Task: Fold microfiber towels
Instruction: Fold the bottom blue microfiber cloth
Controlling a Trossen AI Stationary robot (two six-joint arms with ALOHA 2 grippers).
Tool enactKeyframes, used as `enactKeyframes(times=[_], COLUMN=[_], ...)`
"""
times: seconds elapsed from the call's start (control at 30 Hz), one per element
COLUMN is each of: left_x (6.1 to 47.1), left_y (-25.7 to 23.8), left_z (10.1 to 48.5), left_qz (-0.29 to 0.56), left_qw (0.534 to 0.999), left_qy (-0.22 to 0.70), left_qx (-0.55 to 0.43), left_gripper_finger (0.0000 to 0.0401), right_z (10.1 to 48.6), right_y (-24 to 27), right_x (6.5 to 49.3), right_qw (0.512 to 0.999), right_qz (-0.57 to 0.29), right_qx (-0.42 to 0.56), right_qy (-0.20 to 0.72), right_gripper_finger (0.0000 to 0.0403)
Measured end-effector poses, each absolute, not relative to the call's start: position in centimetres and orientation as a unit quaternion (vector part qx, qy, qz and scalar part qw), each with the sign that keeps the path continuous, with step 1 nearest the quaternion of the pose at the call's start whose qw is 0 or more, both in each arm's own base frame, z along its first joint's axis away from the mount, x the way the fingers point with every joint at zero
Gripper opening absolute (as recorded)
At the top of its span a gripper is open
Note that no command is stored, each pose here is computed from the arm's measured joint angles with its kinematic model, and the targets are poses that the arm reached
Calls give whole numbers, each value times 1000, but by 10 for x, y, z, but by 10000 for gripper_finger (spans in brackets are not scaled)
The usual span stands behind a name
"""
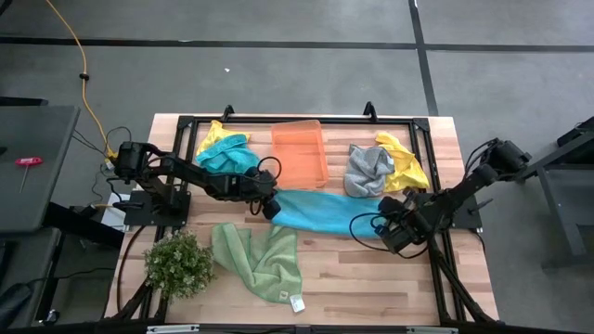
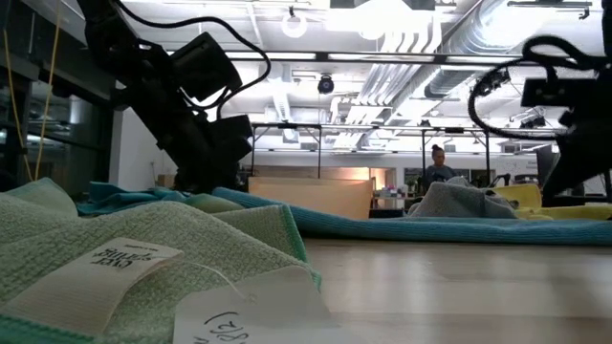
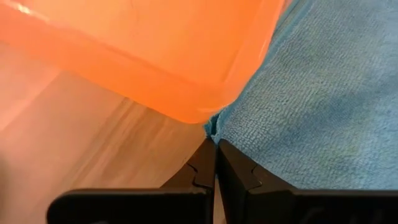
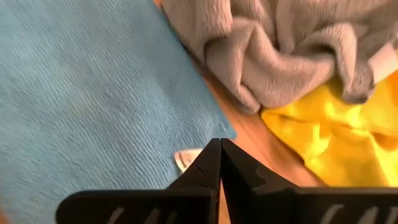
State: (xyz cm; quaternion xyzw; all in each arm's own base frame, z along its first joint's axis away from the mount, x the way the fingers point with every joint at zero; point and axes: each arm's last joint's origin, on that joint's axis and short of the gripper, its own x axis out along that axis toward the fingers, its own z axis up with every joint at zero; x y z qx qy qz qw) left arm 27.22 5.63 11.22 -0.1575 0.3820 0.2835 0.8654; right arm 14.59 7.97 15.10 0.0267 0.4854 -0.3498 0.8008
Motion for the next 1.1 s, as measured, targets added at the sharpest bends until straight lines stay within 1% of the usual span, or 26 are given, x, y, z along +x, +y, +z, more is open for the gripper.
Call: enactKeyframes(times=[0.13, 0.27, 0.37, 0.47, 0.7, 0.83, 0.93, 1.1], left_x=[272, 271, 271, 271, 273, 272, 272, 272], left_y=[56, 54, 49, 41, 27, 30, 32, 31], left_z=[118, 130, 139, 146, 143, 144, 144, 144], left_qz=[278, 265, 249, 226, 202, 255, 277, 274], left_qw=[871, 883, 895, 906, 910, 901, 896, 896], left_qy=[376, 363, 354, 348, 358, 350, 348, 348], left_qx=[-148, -131, -110, -85, -60, -29, -19, -19], left_gripper_finger=[0, 0, 0, 0, 0, 6, 23, 64], right_z=[158, 154, 147, 141, 139, 139, 139, 140], right_y=[87, 104, 116, 122, 122, 122, 121, 120], right_x=[150, 153, 153, 152, 152, 152, 152, 153], right_qw=[812, 843, 865, 880, 888, 888, 889, 897], right_qz=[-319, -231, -168, -140, -151, -155, -168, -184], right_qx=[8, 1, 22, 46, 55, 60, 71, 60], right_qy=[488, 487, 472, 451, 432, 429, 419, 397], right_gripper_finger=[0, 0, 0, 0, 0, 0, 0, 0])
